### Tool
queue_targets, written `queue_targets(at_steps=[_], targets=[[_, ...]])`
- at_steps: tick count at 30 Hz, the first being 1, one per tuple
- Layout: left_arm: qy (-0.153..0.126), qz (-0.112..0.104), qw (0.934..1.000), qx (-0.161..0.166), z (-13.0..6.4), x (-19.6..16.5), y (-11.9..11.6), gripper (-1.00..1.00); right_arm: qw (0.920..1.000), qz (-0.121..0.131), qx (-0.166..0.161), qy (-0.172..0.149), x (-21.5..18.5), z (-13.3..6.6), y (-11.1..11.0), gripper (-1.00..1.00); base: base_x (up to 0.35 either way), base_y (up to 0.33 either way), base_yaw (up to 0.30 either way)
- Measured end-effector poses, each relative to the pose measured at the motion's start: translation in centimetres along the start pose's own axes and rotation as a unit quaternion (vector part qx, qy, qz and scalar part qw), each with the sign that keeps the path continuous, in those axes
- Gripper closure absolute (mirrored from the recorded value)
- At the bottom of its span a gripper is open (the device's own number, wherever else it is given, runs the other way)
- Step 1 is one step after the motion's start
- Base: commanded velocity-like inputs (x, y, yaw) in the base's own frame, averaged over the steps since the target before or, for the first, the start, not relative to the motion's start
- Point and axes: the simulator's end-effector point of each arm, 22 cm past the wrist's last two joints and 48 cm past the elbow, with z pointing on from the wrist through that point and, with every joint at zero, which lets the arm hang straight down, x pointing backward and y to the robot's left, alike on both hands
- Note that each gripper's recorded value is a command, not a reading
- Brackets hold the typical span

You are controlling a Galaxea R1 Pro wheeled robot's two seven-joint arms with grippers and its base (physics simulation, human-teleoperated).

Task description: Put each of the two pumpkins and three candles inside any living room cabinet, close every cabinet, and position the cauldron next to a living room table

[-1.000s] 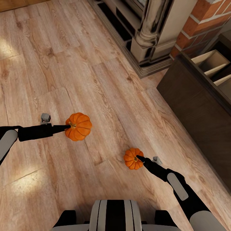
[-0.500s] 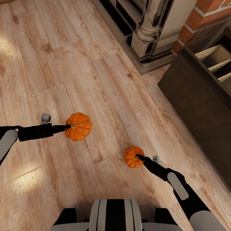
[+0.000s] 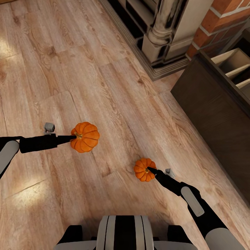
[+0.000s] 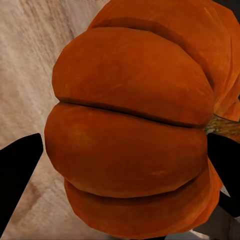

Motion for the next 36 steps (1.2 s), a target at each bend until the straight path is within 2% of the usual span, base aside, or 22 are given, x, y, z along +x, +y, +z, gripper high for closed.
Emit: queue_targets(at_steps=[23,24,36], targets=[[0.000,0.000,1.0000,0.001,0.02,0.01,-0.03,1.00,1.0000,-0.001,-0.001,0.000,0.02,0.01,0.07,-1.00,0.000,0.023,0.000],[0.000,0.000,1.0000,0.001,0.02,0.01,-0.03,1.00,1.0000,-0.001,-0.001,0.000,0.02,0.01,0.07,1.00,0.000,0.000,0.000],[0.000,0.000,1.0000,0.001,0.03,0.01,-0.05,1.00,1.0000,-0.001,-0.001,0.001,0.06,0.01,0.05,1.00,0.000,0.000,0.000]])
